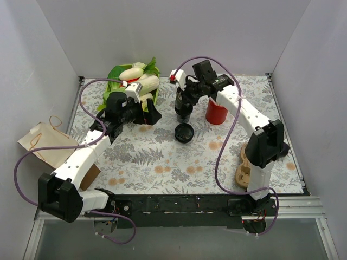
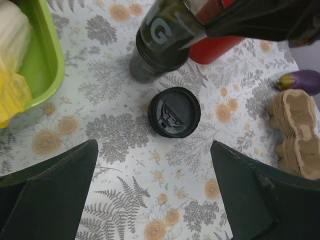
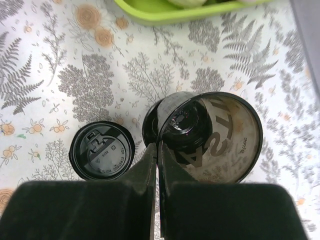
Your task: Pack the takeout coffee
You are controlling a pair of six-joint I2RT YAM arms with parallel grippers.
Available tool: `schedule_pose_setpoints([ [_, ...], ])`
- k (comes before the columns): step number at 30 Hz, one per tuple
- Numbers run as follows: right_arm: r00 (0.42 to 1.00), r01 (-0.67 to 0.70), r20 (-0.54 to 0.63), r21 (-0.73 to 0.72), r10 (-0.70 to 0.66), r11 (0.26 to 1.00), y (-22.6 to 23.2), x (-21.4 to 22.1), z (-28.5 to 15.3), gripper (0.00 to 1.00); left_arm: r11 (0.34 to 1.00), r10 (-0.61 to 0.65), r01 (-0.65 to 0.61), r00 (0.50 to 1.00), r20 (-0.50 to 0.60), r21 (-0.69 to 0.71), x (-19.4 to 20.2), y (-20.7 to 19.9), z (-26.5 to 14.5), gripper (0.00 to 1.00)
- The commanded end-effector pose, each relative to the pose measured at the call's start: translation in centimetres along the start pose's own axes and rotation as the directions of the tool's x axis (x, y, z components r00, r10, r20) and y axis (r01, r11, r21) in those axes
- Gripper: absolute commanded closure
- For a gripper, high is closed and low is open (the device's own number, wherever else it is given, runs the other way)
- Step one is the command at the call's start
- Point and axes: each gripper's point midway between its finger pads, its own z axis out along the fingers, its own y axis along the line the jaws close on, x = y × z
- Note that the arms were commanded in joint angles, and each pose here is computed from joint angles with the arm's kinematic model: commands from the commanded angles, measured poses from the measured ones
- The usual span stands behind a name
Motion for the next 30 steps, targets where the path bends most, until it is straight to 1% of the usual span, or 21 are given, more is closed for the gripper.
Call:
schedule_pose_setpoints([
  [1, 0.969, 0.182, 0.154, 0.072, -0.192, 0.981, 1.6, -7.6, -5.6, 0.99, 0.987, 0.072, -0.049, 0.986, 0.148, -0.151, -5.8, 0.5, -3.7, 0.02],
  [4, 0.961, 0.230, 0.154, 0.028, -0.231, 0.973, 3.9, -8.0, -5.9, 0.99, 0.963, 0.143, -0.086, 0.966, 0.214, -0.257, -8.3, 1.5, -5.6, 0.02],
  [6, 0.955, 0.262, 0.144, -0.009, -0.258, 0.965, 5.4, -7.4, -5.5, 0.99, 0.950, 0.176, -0.101, 0.955, 0.240, -0.295, -9.8, 1.6, -6.3, 0.02],
  [7, 0.949, 0.288, 0.146, -0.035, -0.280, 0.957, 6.8, -7.5, -5.6, 0.99, 0.922, 0.198, -0.091, 0.947, 0.255, -0.376, -10.6, 3.0, -7.0, 0.02],
  [8, 0.935, 0.334, 0.146, -0.055, -0.324, 0.941, 7.7, -7.3, -5.5, 0.99, 0.909, 0.209, -0.086, 0.941, 0.267, -0.407, -11.2, 3.4, -7.3, 0.02],
  [9, 0.933, 0.350, 0.126, -0.104, -0.337, 0.931, 9.1, -5.9, -4.8, 0.99, 0.895, 0.224, -0.080, 0.931, 0.287, -0.439, -12.2, 3.7, -7.7, 0.02],
  [11, 0.915, 0.404, 0.111, -0.191, -0.389, 0.895, 12.3, -4.6, -4.3, 0.99, 0.862, 0.274, -0.088, 0.909, 0.314, -0.499, -13.8, 4.5, -8.3, 0.02],
  [12, 0.893, 0.450, 0.105, -0.254, -0.438, 0.856, 14.6, -3.4, -3.5, 0.99, 0.857, 0.288, -0.091, 0.901, 0.324, -0.508, -14.3, 4.5, -8.4, 0.02],
  [13, 0.883, 0.467, 0.102, -0.282, -0.458, 0.838, 15.7, -2.7, -3.5, 0.99, 0.849, 0.315, -0.103, 0.886, 0.340, -0.518, -15.1, 4.4, -8.6, 0.02],
  [15, 0.864, 0.495, 0.096, -0.342, -0.494, 0.799, 18.2, -1.4, -3.2, 0.99, 0.848, 0.329, -0.111, 0.877, 0.350, -0.518, -15.5, 4.3, -8.6, 0.02],
  [16, 0.866, 0.488, 0.087, -0.366, -0.493, 0.793, 19.0, -0.4, -3.0, 0.99, 0.850, 0.336, -0.116, 0.870, 0.360, -0.513, -15.6, 4.2, -8.7, 0.02],
  [20, 0.846, 0.510, 0.081, -0.410, -0.526, 0.756, 21.1, 1.4, -2.3, 0.99, 0.860, 0.341, -0.131, 0.867, 0.364, -0.494, -15.0, 3.9, -8.6, 0.02],
  [24, 0.814, 0.545, 0.080, -0.447, -0.575, 0.709, 23.1, 3.3, -1.5, 0.99, 0.872, 0.335, -0.154, 0.880, 0.337, -0.465, -13.7, 3.7, -8.3, 0.02],
  [30, 0.794, 0.562, 0.068, -0.463, -0.604, 0.686, 24.5, 4.8, -0.6, 0.99, 0.889, 0.309, -0.154, 0.897, 0.315, -0.431, -12.3, 3.1, -8.7, 0.02],
])
